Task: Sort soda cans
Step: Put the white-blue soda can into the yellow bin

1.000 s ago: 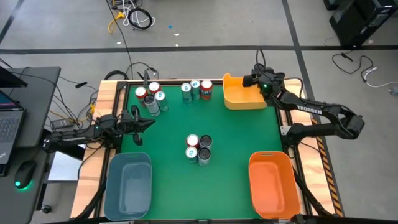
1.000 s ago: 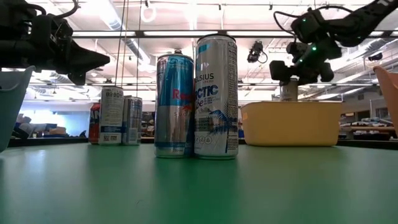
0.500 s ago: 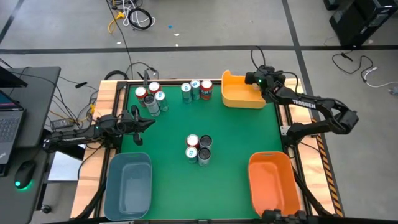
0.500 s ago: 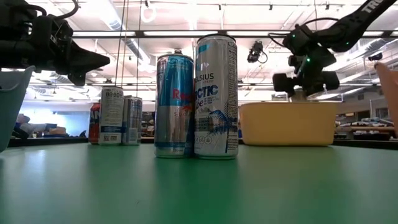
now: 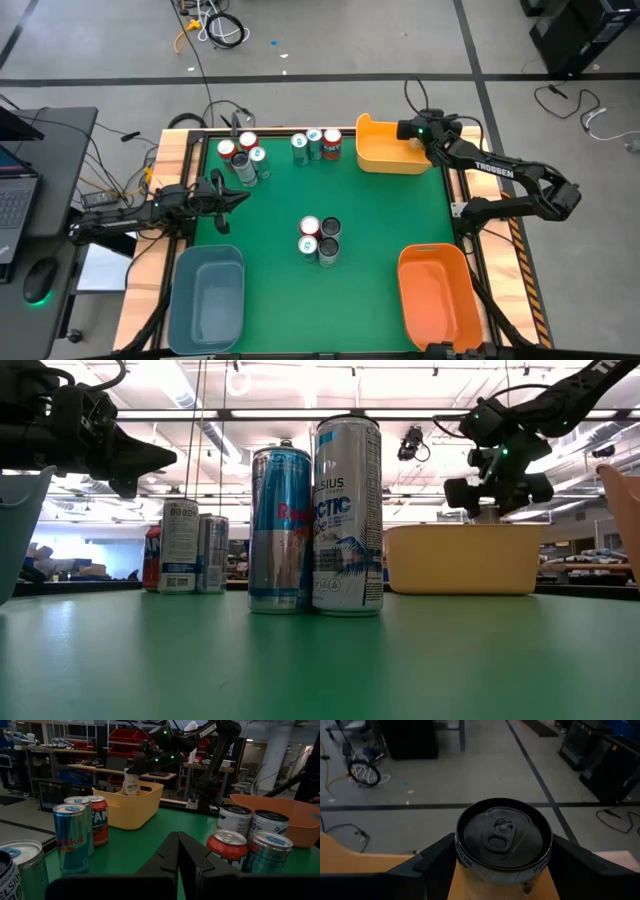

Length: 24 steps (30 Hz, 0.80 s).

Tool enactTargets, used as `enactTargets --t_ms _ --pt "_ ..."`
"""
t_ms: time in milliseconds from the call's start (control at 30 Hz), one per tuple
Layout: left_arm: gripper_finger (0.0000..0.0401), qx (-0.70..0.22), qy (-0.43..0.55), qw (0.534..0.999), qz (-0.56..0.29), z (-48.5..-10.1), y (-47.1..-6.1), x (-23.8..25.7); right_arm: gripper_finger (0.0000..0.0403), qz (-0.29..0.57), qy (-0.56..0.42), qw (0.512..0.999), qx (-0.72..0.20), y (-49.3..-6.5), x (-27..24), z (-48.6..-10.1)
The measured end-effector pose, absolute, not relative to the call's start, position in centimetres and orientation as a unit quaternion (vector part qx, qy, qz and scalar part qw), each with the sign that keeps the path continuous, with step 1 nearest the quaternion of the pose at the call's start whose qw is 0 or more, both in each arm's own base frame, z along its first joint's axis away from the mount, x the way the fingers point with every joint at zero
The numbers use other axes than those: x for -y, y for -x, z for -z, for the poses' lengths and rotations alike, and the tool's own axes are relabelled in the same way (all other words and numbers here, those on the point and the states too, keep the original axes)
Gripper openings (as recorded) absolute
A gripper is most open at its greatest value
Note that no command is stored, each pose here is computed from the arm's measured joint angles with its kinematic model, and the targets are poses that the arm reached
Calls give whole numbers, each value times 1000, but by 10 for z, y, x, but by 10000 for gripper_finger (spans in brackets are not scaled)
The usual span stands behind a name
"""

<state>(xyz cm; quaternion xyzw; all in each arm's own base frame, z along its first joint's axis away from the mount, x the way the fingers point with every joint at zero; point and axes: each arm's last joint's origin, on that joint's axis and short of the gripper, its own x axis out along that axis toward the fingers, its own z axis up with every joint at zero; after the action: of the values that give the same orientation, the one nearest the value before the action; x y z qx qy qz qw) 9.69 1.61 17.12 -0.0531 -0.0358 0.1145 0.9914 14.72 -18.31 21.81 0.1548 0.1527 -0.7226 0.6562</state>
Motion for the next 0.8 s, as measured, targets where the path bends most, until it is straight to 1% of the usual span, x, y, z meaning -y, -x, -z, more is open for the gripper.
enactTargets --t_ms 267,633,800 --pt "10 36 53 991 -115 -171 -97 -16 277 716 -163 654 -181 -145 181 -213" --pt "10 37 54 991 -114 -171 -97 -16 335 703 -156 666 -194 -147 180 -214" --pt "10 36 54 991 -114 -171 -97 -16 347 698 -147 671 -202 -146 180 -215"
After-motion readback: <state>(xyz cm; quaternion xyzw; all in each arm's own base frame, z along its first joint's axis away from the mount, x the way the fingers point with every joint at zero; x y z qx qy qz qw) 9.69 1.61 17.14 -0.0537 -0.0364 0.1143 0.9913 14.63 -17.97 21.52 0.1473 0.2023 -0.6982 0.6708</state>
